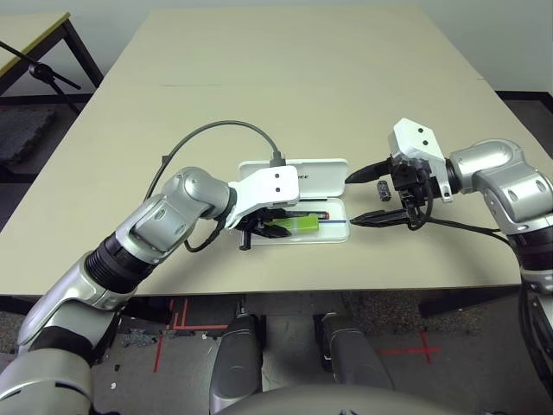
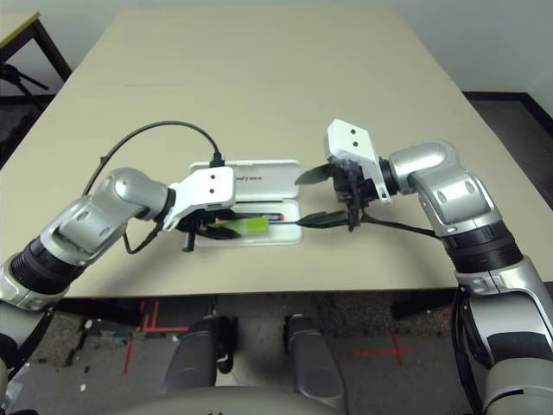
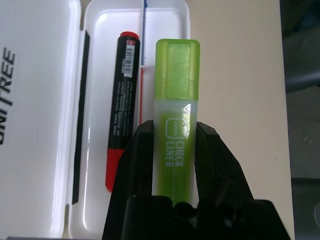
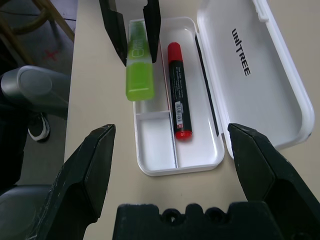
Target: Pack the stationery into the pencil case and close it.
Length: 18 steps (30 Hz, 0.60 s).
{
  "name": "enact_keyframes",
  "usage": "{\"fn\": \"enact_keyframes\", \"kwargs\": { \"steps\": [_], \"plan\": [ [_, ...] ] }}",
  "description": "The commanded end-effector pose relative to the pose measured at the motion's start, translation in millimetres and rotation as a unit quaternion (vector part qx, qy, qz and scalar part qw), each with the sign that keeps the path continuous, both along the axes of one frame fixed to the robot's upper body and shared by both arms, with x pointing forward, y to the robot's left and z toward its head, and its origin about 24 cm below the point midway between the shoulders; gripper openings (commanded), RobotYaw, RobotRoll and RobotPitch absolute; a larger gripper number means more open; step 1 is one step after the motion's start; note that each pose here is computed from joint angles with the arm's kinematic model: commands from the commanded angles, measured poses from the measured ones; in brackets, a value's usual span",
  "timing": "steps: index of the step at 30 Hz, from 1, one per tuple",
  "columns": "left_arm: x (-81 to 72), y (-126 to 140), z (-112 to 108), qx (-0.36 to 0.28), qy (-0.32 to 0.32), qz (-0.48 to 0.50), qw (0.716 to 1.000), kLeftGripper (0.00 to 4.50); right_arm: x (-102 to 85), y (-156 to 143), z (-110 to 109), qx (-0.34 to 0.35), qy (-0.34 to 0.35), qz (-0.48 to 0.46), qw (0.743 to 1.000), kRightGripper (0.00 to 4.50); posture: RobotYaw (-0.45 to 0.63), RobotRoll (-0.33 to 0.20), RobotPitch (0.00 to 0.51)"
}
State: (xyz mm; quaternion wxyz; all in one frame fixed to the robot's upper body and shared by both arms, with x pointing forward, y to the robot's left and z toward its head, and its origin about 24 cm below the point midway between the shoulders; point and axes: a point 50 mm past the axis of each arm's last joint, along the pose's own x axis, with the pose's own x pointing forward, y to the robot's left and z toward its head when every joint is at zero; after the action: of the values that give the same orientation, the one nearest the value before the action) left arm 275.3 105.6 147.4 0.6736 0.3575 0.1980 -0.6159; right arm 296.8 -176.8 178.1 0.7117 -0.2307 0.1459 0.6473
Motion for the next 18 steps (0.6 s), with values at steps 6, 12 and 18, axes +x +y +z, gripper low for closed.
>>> {"fn": "enact_keyframes", "kwargs": {
  "steps": [6,12,18],
  "plan": [
    [2.5,-1.3,-6.6,0.017,-0.003,-0.002,1.0,1.08,-1.8,0.4,1.0,-0.003,-0.006,0.003,1.0,4.5,-0.01,0.0,0.135],
    [2.6,1.2,-6.6,0.021,-0.004,0.001,1.0,1.43,-0.8,2.0,1.0,-0.002,-0.007,0.005,1.0,4.5,0.0,0.0,0.131],
    [4.4,6.3,0.4,0.019,-0.018,0.006,1.0,3.67,-0.3,2.0,0.7,-0.003,-0.008,0.003,1.0,4.5,0.0,0.0,0.128]
  ]
}}
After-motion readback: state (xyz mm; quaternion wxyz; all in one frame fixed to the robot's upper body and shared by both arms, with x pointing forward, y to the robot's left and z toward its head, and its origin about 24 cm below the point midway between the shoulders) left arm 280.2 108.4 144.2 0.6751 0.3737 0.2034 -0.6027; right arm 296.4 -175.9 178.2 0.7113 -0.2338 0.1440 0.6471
